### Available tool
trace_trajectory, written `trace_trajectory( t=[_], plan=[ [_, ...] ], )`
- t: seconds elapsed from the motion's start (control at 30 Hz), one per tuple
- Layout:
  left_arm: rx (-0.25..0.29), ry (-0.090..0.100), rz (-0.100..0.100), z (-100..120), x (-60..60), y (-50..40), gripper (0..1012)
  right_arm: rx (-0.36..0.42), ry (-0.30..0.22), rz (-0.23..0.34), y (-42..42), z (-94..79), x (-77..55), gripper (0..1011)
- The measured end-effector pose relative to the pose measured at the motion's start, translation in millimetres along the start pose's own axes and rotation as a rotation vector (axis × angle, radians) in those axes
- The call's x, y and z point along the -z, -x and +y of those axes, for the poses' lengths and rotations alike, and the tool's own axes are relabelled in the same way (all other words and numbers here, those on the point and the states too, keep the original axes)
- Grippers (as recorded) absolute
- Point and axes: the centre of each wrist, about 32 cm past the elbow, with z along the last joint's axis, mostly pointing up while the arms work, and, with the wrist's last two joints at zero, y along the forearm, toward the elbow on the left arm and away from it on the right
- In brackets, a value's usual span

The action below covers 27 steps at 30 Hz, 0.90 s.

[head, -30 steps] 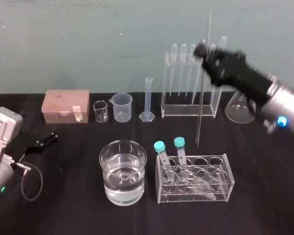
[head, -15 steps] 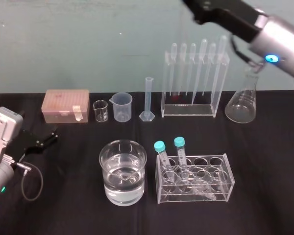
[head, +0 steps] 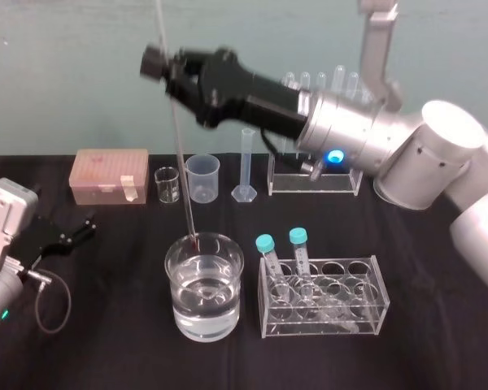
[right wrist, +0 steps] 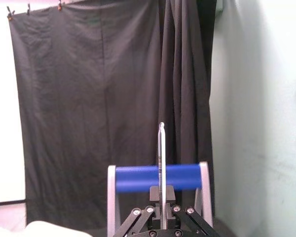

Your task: Hold the thermometer with one hand and immerse one end into the beaker, then reinsert it into the test tube rack.

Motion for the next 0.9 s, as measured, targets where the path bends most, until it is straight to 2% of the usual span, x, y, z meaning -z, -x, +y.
trace_trajectory(
  t=[0.07,0.1,0.2,0.3,0.33,0.4,0.67,0.9],
  plan=[
    [0.0,0.0,0.0,0.0,0.0,0.0,1008,-0.008,0.025,0.017,0.1,-1.0,15.6,58],
    [0.0,0.0,0.0,0.0,0.0,0.0,1008,-0.008,0.025,0.017,0.1,-1.0,15.6,58],
    [0.0,0.0,0.0,0.0,0.0,0.0,1008,-0.008,0.054,0.039,-0.7,-5.9,37.7,58],
    [0.0,0.0,0.0,0.0,0.0,0.0,1008,-0.004,0.07,0.051,-0.5,-10.4,53.9,58],
    [0.0,0.0,0.0,0.0,0.0,0.0,1008,-0.004,0.07,0.051,-0.5,-10.4,53.9,58],
    [0.0,0.0,0.0,0.0,0.0,0.0,1008,0.003,0.087,0.059,0.1,-15.5,67.8,58],
    [0.0,0.0,0.0,0.0,0.0,0.0,1008,0.016,0.111,0.056,-0.1,-26.7,91.0,58],
    [0.0,0.0,0.0,0.0,0.0,0.0,1008,0.018,0.11,0.058,-0.4,-30.3,97.2,58]
  ],
)
